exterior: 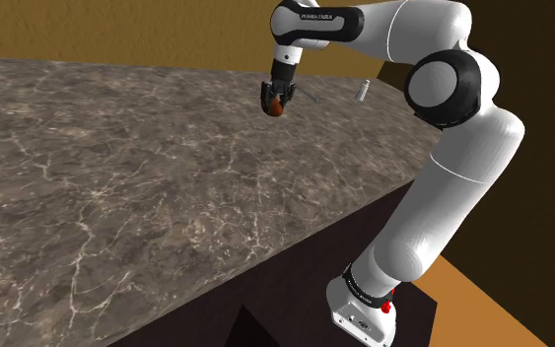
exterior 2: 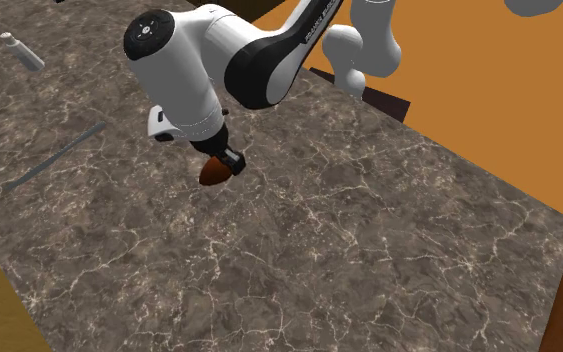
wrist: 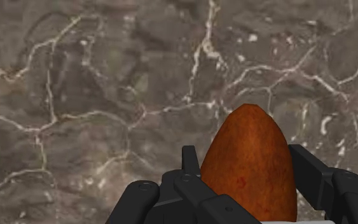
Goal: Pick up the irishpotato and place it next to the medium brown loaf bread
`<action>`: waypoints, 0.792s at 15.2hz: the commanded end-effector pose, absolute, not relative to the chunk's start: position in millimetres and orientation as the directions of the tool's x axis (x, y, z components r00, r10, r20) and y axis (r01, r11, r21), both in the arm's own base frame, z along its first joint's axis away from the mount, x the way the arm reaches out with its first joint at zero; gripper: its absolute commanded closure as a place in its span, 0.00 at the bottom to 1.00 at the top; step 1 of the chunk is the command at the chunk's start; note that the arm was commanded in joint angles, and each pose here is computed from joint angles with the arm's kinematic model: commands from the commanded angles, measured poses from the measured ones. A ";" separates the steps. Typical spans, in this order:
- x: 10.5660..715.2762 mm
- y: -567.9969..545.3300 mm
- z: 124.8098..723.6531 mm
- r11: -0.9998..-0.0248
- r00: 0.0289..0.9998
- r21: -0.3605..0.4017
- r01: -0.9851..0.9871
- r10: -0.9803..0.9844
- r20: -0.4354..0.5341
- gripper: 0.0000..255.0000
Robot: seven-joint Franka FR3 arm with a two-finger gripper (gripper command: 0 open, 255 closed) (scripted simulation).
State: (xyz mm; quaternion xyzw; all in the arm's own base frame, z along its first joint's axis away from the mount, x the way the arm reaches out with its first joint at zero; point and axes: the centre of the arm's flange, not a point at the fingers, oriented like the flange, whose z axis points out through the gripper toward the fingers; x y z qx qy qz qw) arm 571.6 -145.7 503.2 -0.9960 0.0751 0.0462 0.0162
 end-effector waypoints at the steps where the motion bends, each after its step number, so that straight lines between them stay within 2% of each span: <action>1: 572.5 -145.6 514.5 -0.988 0.984 -0.025 -0.151 -0.148 -0.095 1.00; 12: 572.5 -145.6 572.6 -0.988 0.984 -0.025 -0.151 -0.148 -0.095 1.00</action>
